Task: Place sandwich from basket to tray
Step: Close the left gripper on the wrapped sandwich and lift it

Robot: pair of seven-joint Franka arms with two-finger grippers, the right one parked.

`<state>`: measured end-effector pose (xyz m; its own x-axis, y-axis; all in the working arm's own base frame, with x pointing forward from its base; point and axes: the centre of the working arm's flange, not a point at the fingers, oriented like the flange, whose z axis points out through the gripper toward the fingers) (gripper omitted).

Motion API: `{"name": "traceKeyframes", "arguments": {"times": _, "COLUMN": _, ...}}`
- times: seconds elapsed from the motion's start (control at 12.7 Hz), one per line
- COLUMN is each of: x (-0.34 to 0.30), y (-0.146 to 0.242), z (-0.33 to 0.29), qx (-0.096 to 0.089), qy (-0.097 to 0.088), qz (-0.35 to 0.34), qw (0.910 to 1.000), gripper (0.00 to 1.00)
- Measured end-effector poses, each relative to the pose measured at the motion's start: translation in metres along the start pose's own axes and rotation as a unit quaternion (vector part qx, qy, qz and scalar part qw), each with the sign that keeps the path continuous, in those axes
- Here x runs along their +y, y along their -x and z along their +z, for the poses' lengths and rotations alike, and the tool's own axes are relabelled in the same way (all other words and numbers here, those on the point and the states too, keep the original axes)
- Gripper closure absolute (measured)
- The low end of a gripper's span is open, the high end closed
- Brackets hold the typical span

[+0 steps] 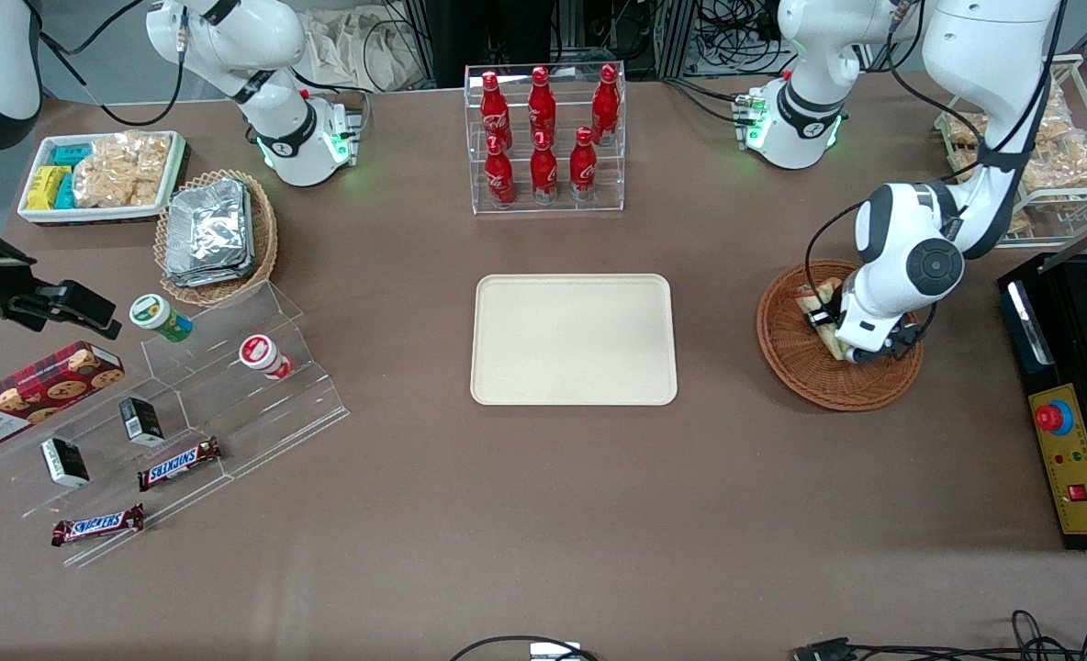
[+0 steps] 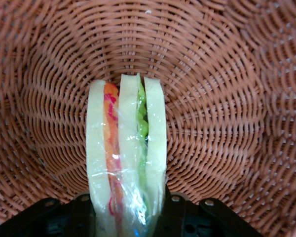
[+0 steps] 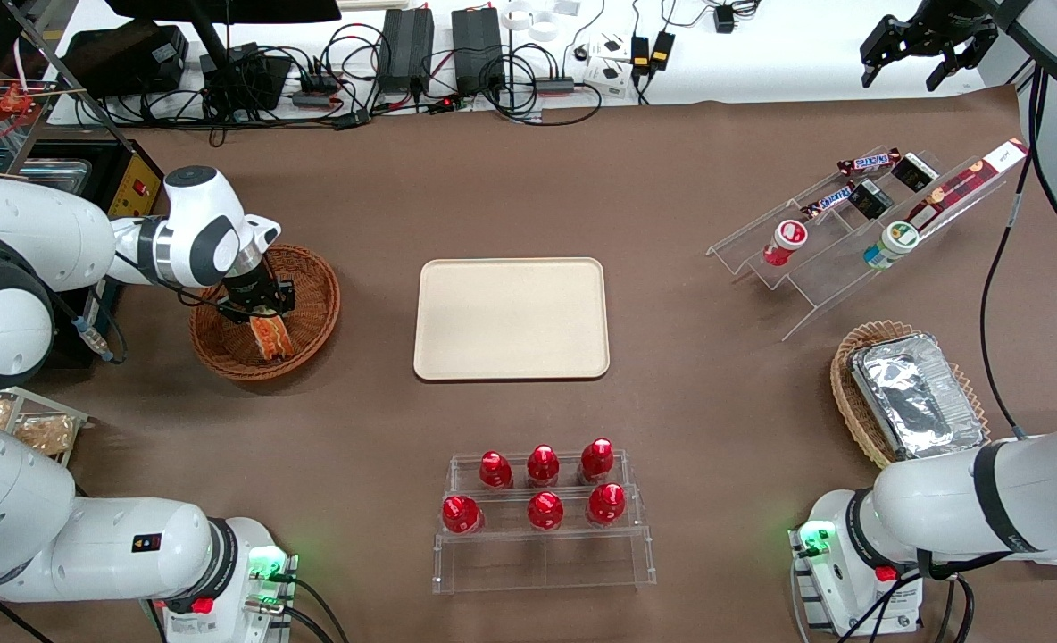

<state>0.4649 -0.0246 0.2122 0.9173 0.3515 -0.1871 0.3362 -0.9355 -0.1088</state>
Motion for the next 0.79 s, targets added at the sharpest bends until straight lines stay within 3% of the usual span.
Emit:
{"name": "traceKeyframes", "arguments": {"times": 0.16, "x": 0.0, "y": 0.001, "z": -0.016, "qx": 0.0, "qy": -0.002, "qz": 0.001, "qw": 1.0, "gripper": 0.64}}
{"name": "traceKeyframes", "arguments": {"times": 0.39, "x": -0.002, "y": 0.001, "z": -0.075, "qx": -0.004, "qy": -0.021, "qz": 0.007, "qw": 0.9997, "gripper": 0.8}}
{"name": "traceKeyframes", "arguments": {"times": 0.55, "x": -0.003, "y": -0.005, "z": -0.145, "qx": -0.016, "qy": -0.037, "qz": 0.012, "qw": 0.9991, "gripper": 0.8}}
{"name": "traceKeyframes", "arguments": {"times": 0.79, "x": -0.008, "y": -0.007, "z": -0.264, "qx": -0.025, "qy": -0.044, "qz": 0.046, "qw": 0.9977, "gripper": 0.8}}
